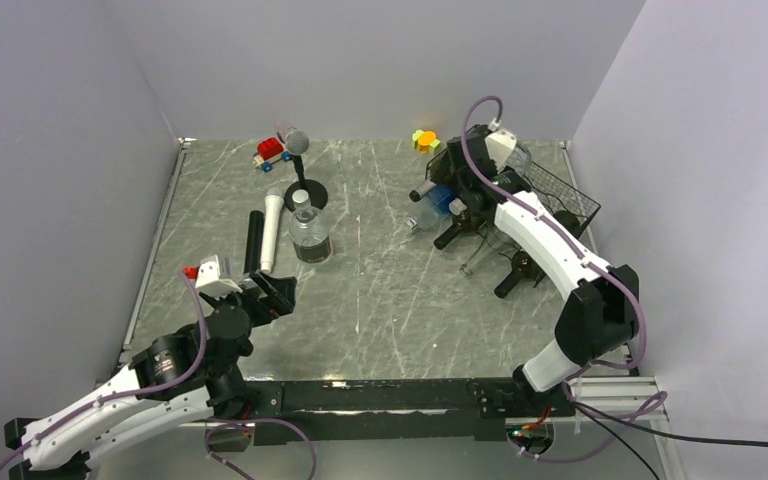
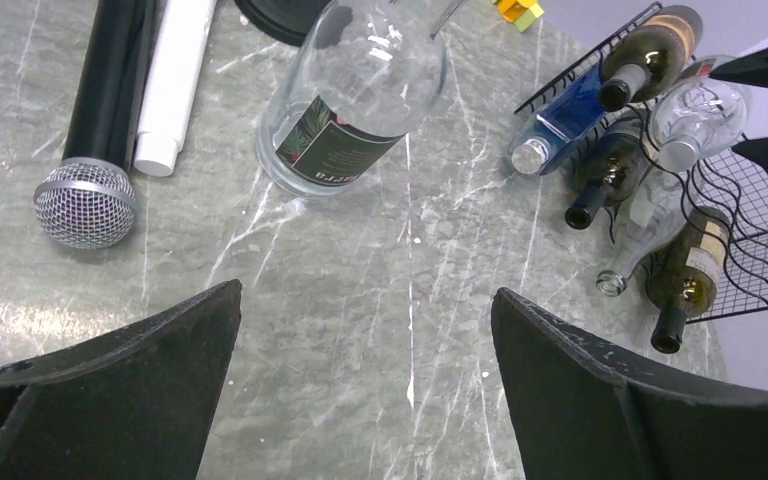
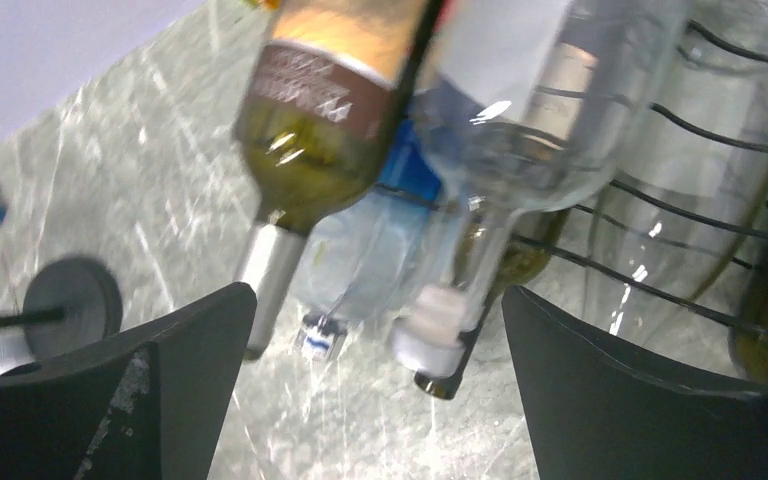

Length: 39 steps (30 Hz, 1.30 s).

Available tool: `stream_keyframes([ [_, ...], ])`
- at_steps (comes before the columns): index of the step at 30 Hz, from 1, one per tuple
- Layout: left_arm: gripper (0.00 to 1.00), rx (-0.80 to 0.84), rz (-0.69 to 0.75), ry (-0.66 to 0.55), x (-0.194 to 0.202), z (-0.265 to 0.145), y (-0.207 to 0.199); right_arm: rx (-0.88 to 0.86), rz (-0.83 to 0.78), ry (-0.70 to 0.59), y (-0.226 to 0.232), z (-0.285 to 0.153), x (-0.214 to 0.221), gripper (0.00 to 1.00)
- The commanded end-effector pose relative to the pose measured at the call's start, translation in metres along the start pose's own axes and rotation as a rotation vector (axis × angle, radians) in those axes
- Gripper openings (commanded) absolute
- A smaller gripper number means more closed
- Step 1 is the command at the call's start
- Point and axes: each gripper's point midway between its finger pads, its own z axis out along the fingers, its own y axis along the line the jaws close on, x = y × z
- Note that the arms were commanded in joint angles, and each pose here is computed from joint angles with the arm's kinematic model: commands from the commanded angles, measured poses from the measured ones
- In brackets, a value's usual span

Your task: Put the wine bottle on the wine rack

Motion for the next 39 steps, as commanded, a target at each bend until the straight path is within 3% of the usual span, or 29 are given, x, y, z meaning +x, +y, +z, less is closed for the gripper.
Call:
stream_keyframes([
  [1,0.99,0.100,-0.013,-0.042,-0.025,-0.009,-0.023,-0.207,-0.142,-0.082,0.048,-0.046,-0.030,1.00],
  [9,0.99,0.192,0.075,0.000,-0.029,-0.018,-0.041,-0.737,-0.297,-0.075,0.119,-0.128,-0.008,1.00],
  [14,0.99,0.244,0.063,-0.008,-0.037,-0.025,-0.049,-0.909,-0.381,-0.086,0.144,-0.169,0.007,1.00],
  [25,0.99,0.190,0.028,-0.003,-0.034,-0.029,-0.025,-0.982,-0.452,-0.123,0.195,-0.193,0.028,1.00],
  [33,0.99,0.202,-0.002,-0.021,-0.038,-0.033,-0.022,-0.852,-0.547,-0.219,0.235,-0.174,0.055,0.97],
  [39,0.99,0.170,-0.023,-0.030,-0.040,-0.033,-0.015,-0.814,-0.632,-0.188,0.265,-0.159,0.089,0.94],
])
